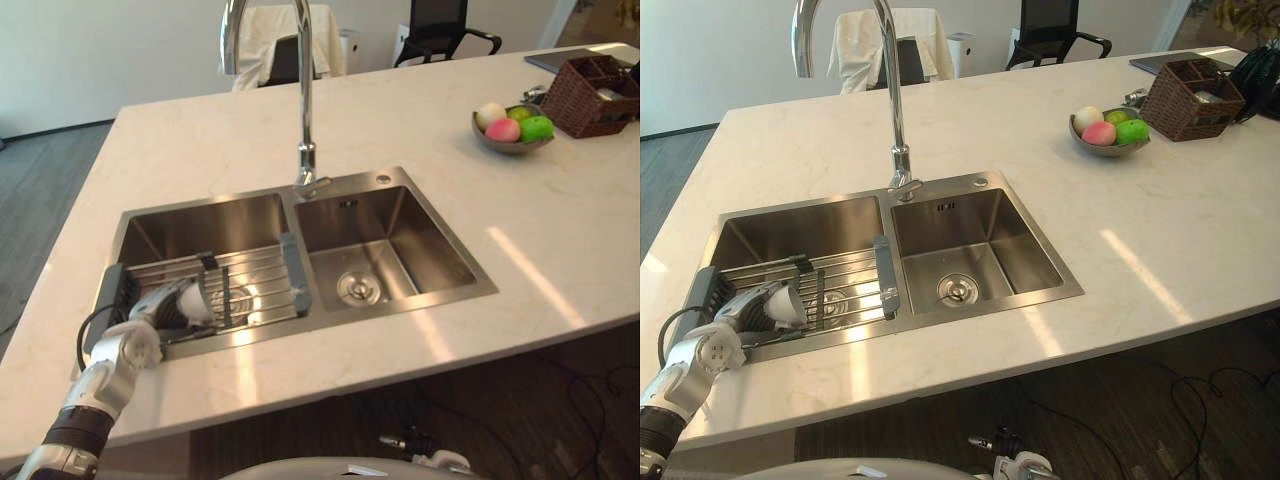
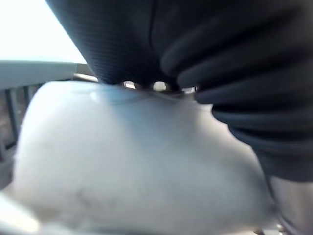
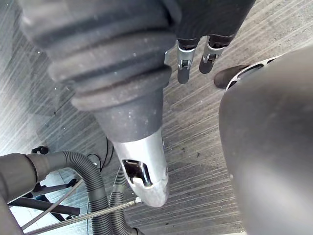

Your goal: Walk over to the sink, pick up the cup, carry it to the dishwasher, place the cup inside the dishwasher, then close the dishwasher door

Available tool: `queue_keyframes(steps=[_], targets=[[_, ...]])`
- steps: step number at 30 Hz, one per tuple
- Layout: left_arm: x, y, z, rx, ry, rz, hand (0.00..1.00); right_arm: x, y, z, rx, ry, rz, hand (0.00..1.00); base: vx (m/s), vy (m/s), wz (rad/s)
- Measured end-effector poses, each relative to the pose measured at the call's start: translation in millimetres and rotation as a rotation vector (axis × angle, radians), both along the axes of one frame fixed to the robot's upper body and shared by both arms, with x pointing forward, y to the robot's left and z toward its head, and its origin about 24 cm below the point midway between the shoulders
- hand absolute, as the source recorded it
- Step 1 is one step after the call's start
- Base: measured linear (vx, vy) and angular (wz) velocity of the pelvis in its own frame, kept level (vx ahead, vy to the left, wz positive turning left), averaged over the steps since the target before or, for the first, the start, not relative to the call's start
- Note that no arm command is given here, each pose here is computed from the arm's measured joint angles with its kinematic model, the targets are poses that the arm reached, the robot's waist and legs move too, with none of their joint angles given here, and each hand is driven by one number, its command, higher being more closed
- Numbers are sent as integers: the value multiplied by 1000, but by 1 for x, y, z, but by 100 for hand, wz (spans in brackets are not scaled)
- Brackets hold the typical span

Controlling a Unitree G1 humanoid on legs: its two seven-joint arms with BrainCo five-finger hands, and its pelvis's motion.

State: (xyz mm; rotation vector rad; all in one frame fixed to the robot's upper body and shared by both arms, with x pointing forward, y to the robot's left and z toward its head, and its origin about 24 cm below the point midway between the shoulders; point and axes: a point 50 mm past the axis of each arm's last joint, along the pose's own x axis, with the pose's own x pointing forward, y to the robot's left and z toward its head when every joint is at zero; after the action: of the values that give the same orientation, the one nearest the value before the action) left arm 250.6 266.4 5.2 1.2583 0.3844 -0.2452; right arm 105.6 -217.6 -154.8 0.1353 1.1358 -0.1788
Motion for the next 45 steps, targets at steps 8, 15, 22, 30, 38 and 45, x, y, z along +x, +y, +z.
queue_keyframes(steps=[8, 15, 22, 30, 38, 45], targets=[[-2, 13, -9, 83, 22, 28, 0, 0, 0, 0, 13, 1, 13, 0, 0, 0, 0], [-7, 20, -19, 121, 60, 65, 0, -5, -3, -1, 17, 39, 59, 0, -20, -7, -7], [-5, 24, -20, 94, 134, 80, 100, -10, -5, -3, 30, 92, 105, 0, -12, -2, -5], [-4, 28, -17, -11, 236, 97, 100, -6, -8, -1, 33, 90, 144, 0, 0, -2, 0], [-6, 20, -14, -212, 195, 81, 100, -4, -8, -1, 28, 78, 149, 0, 0, 0, 0], [-8, 13, -12, -460, 17, 134, 100, -4, -9, 0, 4, 46, 126, 0, 0, -1, 2]])
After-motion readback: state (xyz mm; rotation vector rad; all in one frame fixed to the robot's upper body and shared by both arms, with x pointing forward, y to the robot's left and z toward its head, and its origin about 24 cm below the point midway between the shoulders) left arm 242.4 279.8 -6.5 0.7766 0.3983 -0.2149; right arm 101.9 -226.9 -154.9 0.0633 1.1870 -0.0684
